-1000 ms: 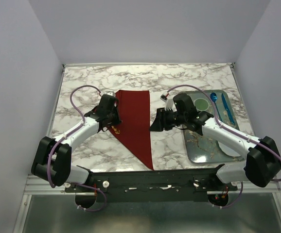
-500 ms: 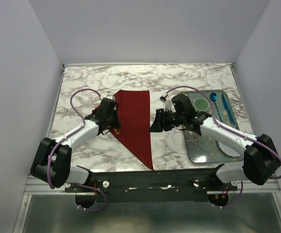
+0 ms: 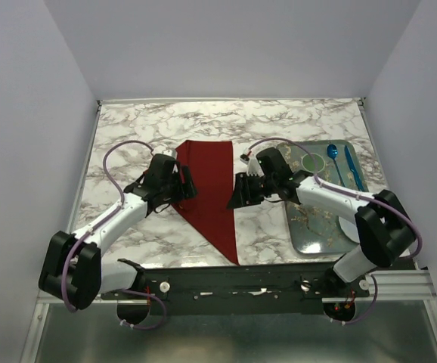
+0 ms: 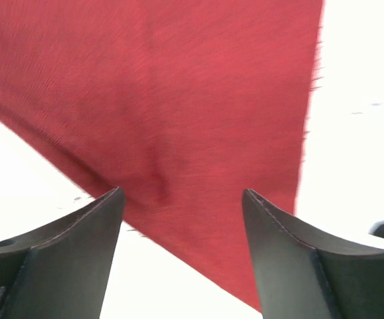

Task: Fold the napkin, place the utensils inside, and roll it up
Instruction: Fold the napkin

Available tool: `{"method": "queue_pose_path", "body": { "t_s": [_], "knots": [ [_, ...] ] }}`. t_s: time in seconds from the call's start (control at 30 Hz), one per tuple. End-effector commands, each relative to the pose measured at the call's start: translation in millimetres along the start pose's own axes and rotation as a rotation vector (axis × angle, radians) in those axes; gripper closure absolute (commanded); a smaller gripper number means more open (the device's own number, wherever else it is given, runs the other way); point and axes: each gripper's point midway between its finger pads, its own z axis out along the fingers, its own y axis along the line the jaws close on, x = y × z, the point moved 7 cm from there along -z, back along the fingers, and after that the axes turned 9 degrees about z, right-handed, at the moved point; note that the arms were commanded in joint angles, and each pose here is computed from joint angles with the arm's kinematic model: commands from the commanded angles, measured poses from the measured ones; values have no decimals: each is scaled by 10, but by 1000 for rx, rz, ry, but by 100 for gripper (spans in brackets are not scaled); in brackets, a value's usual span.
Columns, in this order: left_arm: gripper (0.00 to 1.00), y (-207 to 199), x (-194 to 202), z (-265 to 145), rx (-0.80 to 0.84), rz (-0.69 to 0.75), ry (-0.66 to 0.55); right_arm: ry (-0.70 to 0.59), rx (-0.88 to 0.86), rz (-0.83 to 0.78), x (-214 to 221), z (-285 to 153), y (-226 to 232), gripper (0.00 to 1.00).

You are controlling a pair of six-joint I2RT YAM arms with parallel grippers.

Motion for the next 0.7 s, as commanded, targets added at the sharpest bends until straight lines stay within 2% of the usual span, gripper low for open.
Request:
{"method": "queue_pose_path", "body": {
  "t_s": [0.0,0.07,0.13,0.17,0.2,0.27,0.4,0.5,0.6,0.67],
  "knots": [
    [19,-264,-344,-280,113,24,-86,9,-45,-17,-159,125,71,48],
    [21,-285,-431,-272,105,26,-99,14,-52,-13,-193,144,86,48],
    [30,-277,-465,-222,97,25,-94,25,-55,-3,-190,171,78,48],
    [34,-261,-434,-152,89,14,-61,31,-54,2,-173,172,68,48],
    [45,-269,-419,-125,99,15,-48,32,-53,3,-156,164,68,48],
    [52,-323,-320,-91,172,20,-20,8,-36,-5,-142,103,62,48],
    [49,-474,-135,-130,289,117,-59,13,73,21,22,-37,-103,48],
    [49,-524,42,-217,286,207,-87,-24,130,28,70,-208,-223,47],
    [55,-666,365,-310,325,356,-75,-53,169,49,131,-406,-356,47],
    [55,-784,623,-364,330,466,-61,-71,182,48,158,-500,-404,47]
  ]
}}
